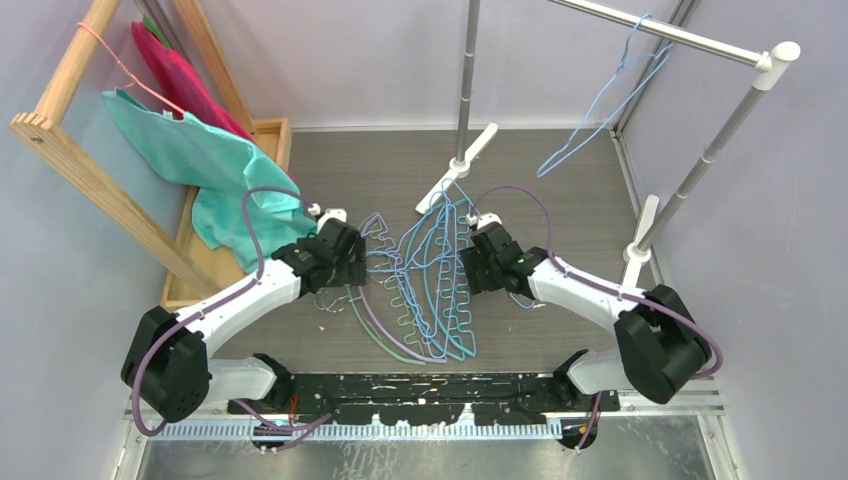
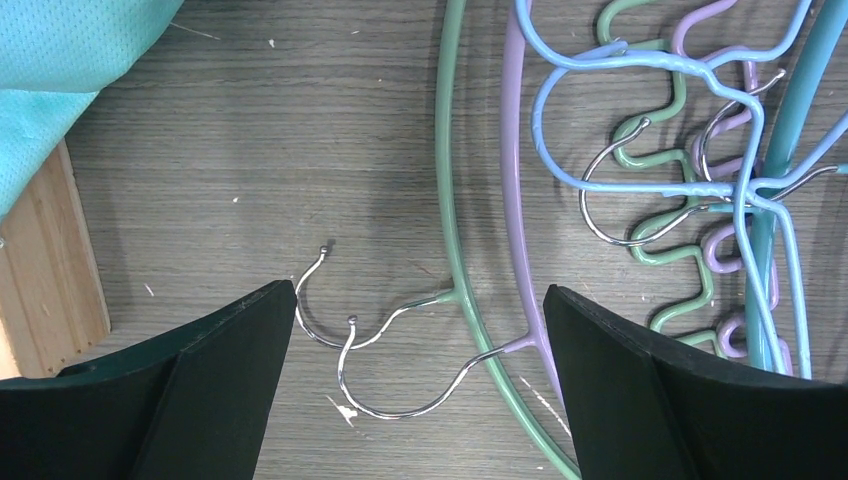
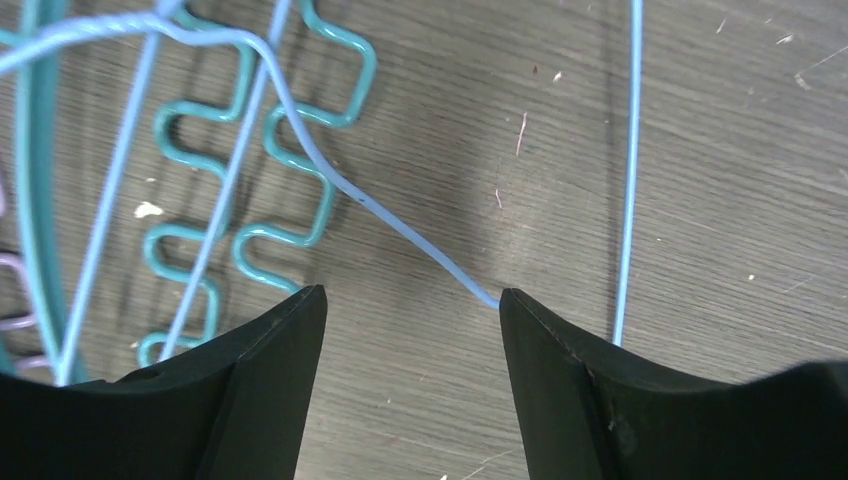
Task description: Organize the hangers
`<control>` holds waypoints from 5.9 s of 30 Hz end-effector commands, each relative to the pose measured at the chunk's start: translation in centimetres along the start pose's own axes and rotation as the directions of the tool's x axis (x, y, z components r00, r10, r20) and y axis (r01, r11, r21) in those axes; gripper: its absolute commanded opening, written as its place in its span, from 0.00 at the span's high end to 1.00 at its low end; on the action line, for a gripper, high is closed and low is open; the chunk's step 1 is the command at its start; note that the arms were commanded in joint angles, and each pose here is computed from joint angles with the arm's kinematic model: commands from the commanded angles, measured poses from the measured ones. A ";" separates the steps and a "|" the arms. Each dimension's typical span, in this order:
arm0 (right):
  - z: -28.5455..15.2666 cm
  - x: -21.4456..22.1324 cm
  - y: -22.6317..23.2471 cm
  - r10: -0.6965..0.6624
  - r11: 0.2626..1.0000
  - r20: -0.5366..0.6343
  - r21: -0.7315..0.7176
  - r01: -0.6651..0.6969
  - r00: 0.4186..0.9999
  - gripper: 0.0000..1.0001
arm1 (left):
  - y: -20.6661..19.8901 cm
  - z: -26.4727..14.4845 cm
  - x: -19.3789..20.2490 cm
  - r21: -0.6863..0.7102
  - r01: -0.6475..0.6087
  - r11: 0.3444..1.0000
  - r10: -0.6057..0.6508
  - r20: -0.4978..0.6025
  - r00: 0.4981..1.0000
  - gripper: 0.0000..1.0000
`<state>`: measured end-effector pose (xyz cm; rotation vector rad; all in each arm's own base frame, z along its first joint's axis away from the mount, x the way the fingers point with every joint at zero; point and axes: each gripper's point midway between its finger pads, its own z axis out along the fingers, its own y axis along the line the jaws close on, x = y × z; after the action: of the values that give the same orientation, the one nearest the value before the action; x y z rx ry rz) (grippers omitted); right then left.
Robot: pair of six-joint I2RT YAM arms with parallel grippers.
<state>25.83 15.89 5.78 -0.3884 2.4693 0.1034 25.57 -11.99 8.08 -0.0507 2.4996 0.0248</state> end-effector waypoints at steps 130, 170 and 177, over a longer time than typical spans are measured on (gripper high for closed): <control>-18.5 -19.0 6.8 0.307 0.898 0.468 -0.430 -0.090 0.829 0.46 | 1.7 -1.1 -0.2 -0.031 0.033 0.999 -0.032 0.053 0.998 0.02; 2.4 -3.0 21.6 -0.018 0.896 -0.002 -0.443 0.015 1.000 0.64 | 5.4 -1.0 0.5 -0.065 0.255 0.965 -0.253 0.048 0.966 0.02; -0.1 -3.8 21.1 0.004 0.881 0.032 -0.473 0.012 0.999 0.97 | 5.4 -1.1 0.6 -0.058 0.255 0.965 -0.253 0.043 0.967 0.02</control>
<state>21.97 36.10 3.41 -0.6112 2.5027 0.6328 23.91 -6.67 7.99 -0.3865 2.4637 0.0223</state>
